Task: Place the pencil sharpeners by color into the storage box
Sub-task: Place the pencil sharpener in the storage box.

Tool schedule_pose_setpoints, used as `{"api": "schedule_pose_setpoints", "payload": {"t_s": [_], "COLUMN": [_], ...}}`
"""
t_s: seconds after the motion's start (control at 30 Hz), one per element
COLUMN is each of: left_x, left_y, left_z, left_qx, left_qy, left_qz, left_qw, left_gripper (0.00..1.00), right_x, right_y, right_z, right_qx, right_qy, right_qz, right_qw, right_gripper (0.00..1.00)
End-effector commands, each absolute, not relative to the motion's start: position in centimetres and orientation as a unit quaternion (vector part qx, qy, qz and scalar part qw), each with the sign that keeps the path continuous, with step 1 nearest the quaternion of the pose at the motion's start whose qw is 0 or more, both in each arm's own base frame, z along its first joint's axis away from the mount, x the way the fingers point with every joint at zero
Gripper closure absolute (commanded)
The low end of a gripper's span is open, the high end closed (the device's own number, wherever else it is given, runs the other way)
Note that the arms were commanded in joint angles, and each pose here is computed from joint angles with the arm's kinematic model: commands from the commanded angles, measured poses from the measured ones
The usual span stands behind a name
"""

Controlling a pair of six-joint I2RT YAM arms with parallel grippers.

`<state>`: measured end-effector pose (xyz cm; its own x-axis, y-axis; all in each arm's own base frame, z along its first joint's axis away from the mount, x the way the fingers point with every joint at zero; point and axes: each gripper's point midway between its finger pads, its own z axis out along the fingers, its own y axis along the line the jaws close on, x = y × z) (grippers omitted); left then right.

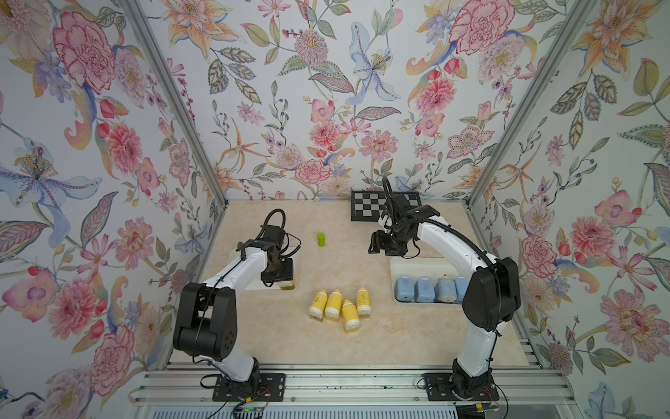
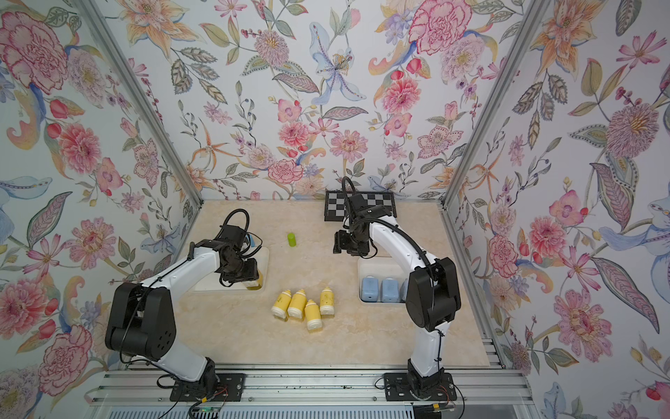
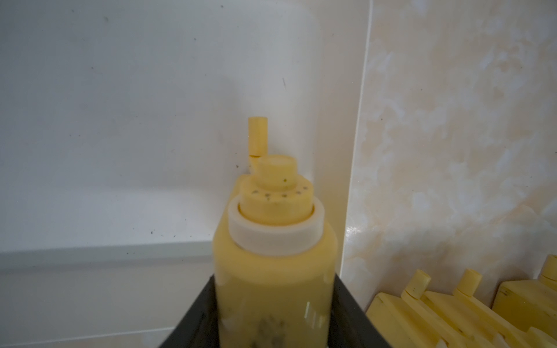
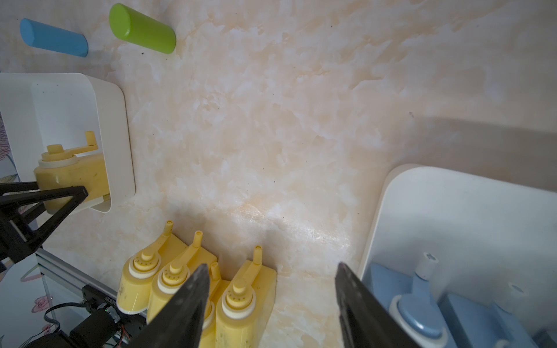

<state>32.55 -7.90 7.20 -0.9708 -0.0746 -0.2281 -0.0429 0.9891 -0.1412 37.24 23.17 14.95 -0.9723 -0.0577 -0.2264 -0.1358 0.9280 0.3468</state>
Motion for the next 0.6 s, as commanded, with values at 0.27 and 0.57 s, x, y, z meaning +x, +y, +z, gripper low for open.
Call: {"api": "schedule_pose_setpoints", "payload": {"t_s": [0.27,0.57], "left_x": [32.9,32.9], "left_y": [-8.7,-8.8], "left_z": [7.0,6.4], "left_qx": [-0.030,-0.031], "left_qy": [0.989,0.990], "left_qz": [-0.072,-0.069], "left_qw": [0.124,0.119], "left_gripper": [0.57,0.52], "right_x": [37.0,37.1], "right_y": [22.3,21.9], "right_z": [14.2,14.2], "right_qx": [-0.048,-0.046], "right_qy": [0.977,0.977], "right_qz": [0.182,0.183], "right_qw": [0.101,0.101], "right_gripper": [0.33,0.33]}}
